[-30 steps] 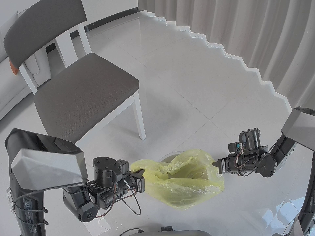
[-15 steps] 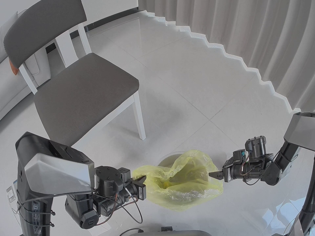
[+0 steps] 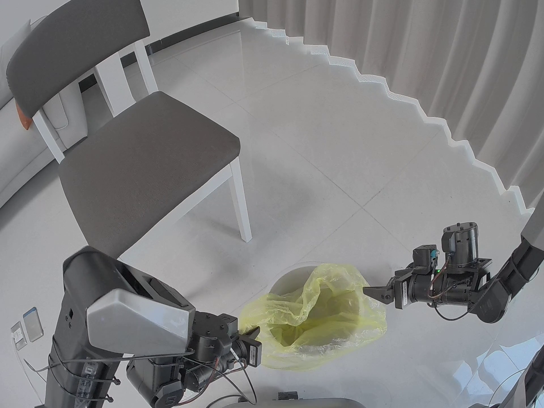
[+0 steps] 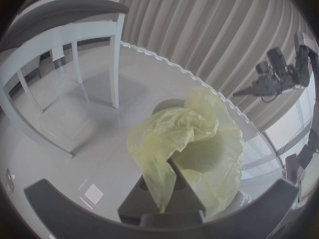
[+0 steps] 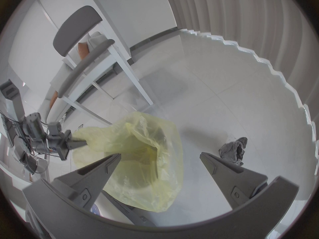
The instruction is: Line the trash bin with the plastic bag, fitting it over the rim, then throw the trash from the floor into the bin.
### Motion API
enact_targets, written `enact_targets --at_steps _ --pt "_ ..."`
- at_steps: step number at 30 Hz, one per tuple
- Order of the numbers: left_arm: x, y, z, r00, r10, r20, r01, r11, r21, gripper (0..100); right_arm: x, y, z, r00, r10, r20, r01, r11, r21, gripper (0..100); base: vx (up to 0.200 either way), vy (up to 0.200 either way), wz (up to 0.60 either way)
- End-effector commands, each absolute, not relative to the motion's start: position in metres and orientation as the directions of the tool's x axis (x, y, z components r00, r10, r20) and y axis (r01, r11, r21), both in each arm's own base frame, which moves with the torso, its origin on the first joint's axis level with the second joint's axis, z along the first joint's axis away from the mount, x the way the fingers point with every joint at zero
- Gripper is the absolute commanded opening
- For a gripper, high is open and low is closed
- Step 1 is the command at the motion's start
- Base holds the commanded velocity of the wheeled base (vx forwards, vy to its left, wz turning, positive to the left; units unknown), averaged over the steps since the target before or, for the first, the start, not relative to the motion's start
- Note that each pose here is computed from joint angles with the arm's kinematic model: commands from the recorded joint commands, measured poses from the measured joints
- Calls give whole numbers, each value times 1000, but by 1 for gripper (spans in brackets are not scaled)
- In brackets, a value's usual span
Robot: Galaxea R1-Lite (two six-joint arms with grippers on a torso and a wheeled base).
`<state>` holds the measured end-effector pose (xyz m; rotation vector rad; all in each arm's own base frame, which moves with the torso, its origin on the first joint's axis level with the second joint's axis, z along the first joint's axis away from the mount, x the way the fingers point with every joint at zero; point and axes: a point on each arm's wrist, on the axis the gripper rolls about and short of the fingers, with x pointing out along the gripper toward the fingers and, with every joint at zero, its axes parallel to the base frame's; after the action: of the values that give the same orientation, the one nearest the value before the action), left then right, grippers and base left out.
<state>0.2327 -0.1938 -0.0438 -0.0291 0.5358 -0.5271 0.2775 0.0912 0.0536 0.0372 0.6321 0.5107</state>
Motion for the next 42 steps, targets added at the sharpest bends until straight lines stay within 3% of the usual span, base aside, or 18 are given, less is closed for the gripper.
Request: enact_targets --at_steps 1,5,6,12,24,33,37,42 --pt "239 -188 -47 747 -465 -474 447 880 -158 0 272 97 61 687 488 -537 -471 863 183 100 0 0 0" --pt "245 -185 -48 759 -454 -466 433 887 -159 0 273 103 61 681 502 -533 -488 854 180 100 0 0 0" --pt "248 -185 -48 762 -453 -462 431 888 -160 100 272 105 61 678 506 -533 -494 851 180 100 0 0 0" --pt "251 -184 -49 765 -453 -457 428 889 -165 100 263 120 59 641 543 -542 -556 816 161 100 0 0 0" --pt "243 -154 -26 789 -397 -468 361 917 -169 100 257 151 41 566 580 -586 -724 689 -17 100 0 0 0" --pt "251 -139 2 847 -366 -387 321 930 -176 100 277 167 20 602 512 -613 -763 595 -253 100 0 0 0" --pt "249 -138 14 859 -372 -351 328 927 -180 100 296 175 17 623 513 -591 -776 496 -389 100 0 0 0" --pt "245 -137 21 863 -376 -338 333 926 -180 100 318 180 25 633 503 -589 -774 445 -451 100 0 0 0"
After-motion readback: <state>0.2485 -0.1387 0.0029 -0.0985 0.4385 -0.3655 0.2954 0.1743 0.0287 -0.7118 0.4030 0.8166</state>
